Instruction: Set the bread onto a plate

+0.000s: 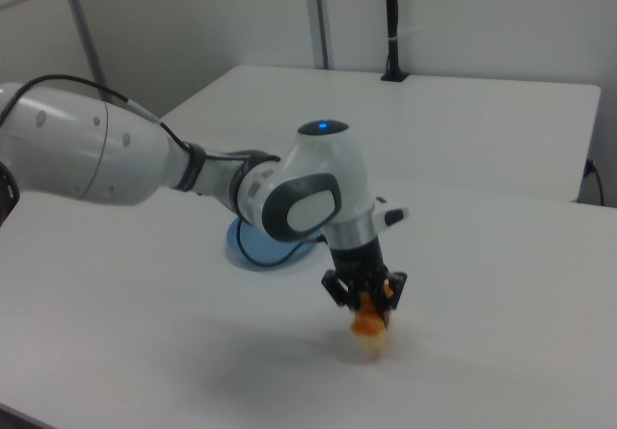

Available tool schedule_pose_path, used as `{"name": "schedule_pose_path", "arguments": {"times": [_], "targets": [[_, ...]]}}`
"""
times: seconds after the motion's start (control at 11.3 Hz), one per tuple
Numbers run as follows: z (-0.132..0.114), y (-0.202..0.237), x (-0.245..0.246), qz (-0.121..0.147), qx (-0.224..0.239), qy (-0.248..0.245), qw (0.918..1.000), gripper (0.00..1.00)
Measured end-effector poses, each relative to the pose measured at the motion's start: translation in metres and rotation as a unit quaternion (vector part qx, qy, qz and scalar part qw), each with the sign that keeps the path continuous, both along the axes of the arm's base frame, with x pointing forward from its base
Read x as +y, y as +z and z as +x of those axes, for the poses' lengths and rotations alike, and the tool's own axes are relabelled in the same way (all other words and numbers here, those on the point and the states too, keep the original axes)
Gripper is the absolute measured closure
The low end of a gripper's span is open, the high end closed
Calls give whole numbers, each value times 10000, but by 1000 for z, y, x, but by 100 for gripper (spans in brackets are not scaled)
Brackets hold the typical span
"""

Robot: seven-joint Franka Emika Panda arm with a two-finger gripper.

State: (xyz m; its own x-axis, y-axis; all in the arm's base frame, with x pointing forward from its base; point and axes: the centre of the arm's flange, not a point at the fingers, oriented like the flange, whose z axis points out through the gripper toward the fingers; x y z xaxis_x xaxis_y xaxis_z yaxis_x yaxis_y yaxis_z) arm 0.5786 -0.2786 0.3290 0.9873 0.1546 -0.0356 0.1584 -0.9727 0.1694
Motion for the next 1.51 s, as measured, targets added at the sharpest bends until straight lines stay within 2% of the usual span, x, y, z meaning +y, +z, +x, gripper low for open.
{"name": "schedule_pose_path", "arguments": {"times": [0.09, 0.27, 0.53, 0.8, 1.06, 1.15, 1.24, 1.42, 1.51], "targets": [[13, 16, 8, 116, -272, -60, 9995, 64], [50, 47, 56, 331, -756, -105, 9965, 62], [88, 66, 147, 634, -1072, -221, 9920, 59], [105, 63, 219, 864, -1121, -318, 9894, 56], [118, 27, 268, 914, -919, -348, 9910, 49], [120, 19, 273, 908, -880, -398, 9912, 43], [122, 17, 274, 906, -898, -478, 9907, 31], [125, 21, 273, 911, -954, -552, 9897, 1], [126, 23, 273, 913, -982, -564, 9894, 0]]}}
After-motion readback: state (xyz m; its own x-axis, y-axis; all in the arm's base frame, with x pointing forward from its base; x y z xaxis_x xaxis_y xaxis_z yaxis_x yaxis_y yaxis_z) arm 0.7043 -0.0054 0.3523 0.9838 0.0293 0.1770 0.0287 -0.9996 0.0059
